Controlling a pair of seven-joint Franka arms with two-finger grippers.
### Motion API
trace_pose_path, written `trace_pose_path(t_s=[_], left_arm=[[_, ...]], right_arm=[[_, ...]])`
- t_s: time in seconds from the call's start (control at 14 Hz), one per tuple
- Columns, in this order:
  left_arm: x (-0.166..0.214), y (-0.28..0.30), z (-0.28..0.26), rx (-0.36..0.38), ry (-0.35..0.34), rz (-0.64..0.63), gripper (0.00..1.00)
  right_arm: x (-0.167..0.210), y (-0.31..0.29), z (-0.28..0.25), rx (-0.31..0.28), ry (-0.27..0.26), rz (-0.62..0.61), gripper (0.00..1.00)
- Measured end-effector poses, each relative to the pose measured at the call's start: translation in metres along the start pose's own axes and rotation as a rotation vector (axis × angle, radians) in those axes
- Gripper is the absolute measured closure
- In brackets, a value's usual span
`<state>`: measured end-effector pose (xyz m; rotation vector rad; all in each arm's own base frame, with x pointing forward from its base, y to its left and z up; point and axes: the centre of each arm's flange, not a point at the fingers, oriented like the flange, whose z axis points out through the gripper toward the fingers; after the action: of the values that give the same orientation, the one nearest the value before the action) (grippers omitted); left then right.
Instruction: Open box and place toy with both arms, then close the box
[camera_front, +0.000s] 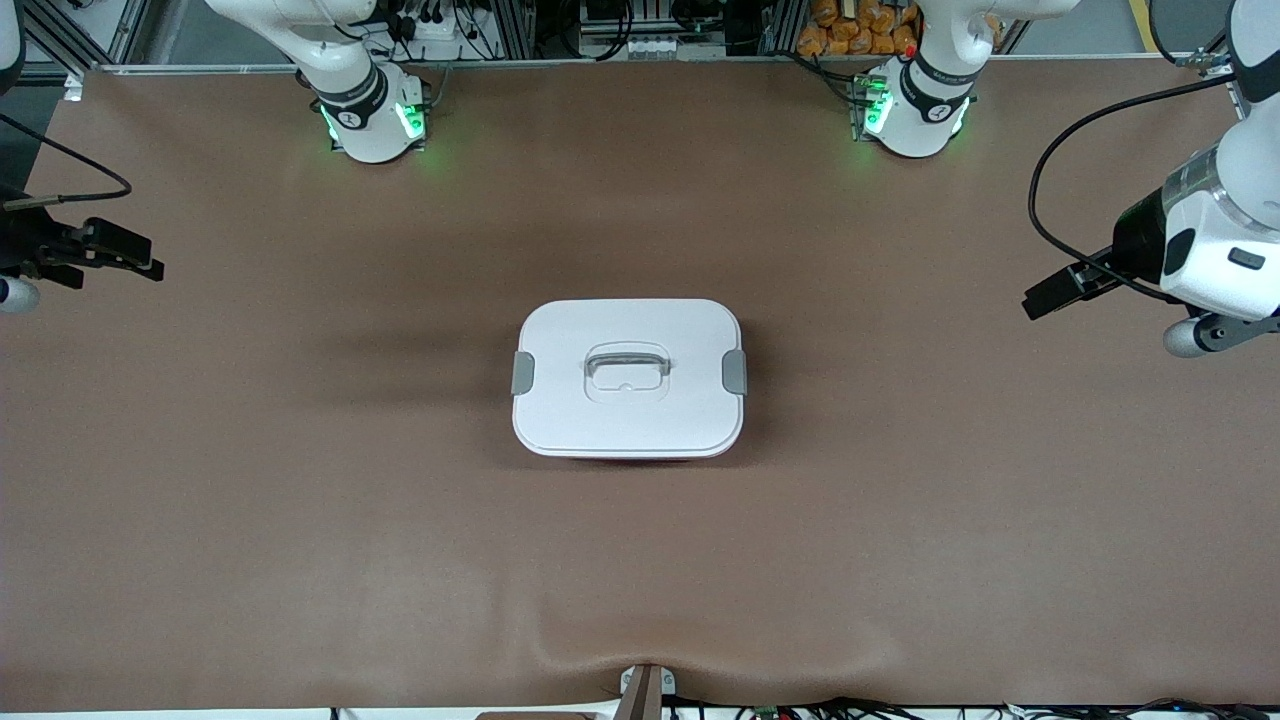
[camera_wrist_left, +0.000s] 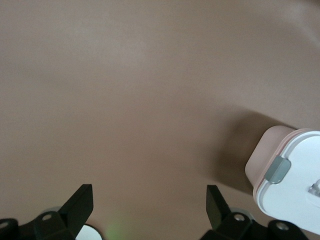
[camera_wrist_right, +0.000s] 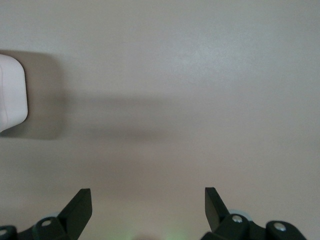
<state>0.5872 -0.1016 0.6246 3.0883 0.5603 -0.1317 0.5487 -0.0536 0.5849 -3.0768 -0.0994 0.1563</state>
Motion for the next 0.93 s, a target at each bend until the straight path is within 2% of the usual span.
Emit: trace_pose_path(t_s=[0.36, 0.57, 0.71, 0.93], left_arm=[[-0.008, -0.018, -0.006, 0.005, -0.024, 0.063, 0.0], [-0.033, -0.045, -0.007, 0.003, -0.035, 0.093, 0.0], [-0.056, -0.042, -0.006, 0.01, -0.023, 0.111, 0.0], [-0.06, -0.043, 0.005, 0.011, -0.014, 0.113, 0.0]], right_arm=[[0.0, 0.0, 0.0, 0.0, 0.0, 0.0, 0.0], [0.0, 0.0, 0.0, 0.0, 0.0, 0.0, 0.0], [0.0, 0.0, 0.0, 0.0, 0.0, 0.0, 0.0], [0.0, 0.0, 0.0, 0.0, 0.0, 0.0, 0.0]])
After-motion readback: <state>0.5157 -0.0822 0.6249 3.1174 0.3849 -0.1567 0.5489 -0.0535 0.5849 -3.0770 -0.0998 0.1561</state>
